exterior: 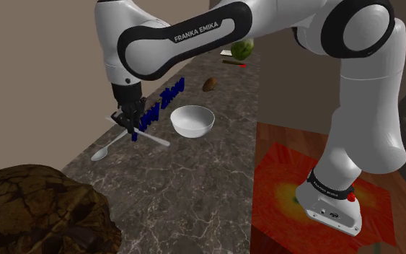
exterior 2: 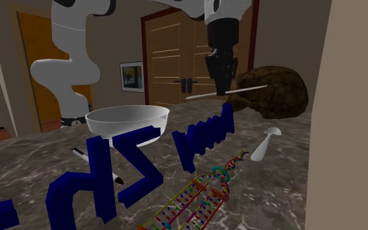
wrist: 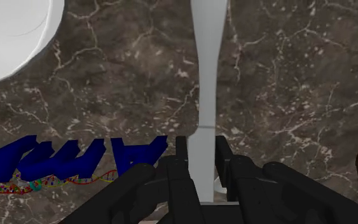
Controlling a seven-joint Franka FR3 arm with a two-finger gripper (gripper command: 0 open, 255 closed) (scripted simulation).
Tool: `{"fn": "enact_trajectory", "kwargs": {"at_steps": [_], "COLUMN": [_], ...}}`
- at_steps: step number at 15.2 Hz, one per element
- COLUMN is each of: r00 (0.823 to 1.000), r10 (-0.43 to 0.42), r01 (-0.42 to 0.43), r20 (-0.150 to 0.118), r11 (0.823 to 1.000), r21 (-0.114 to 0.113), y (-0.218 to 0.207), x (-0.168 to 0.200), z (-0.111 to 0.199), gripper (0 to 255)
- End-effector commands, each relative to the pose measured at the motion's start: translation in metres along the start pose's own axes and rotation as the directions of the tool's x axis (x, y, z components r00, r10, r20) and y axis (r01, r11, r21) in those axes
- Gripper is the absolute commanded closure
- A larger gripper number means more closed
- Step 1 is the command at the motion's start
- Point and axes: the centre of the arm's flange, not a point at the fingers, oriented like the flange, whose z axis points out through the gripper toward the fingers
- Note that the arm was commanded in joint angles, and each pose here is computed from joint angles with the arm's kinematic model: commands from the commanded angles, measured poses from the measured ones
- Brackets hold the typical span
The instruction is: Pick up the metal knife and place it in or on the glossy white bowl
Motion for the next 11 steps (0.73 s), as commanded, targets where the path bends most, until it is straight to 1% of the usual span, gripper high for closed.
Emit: {"fn": "enact_trajectory", "kwargs": {"at_steps": [1, 6, 11], "r00": [1.0, 1.0, 1.0], "r10": [0.0, 0.0, 0.0], "r01": [0.0, 0.0, 0.0], "r20": [0.0, 0.0, 0.0], "r11": [1.0, 1.0, 1.0], "r21": [0.0, 0.0, 0.0], "y": [0.001, 0.001, 0.057], "x": [0.001, 0.003, -0.032], "z": [-0.01, -0.033, -0.037], "gripper": [255, 255, 255]}}
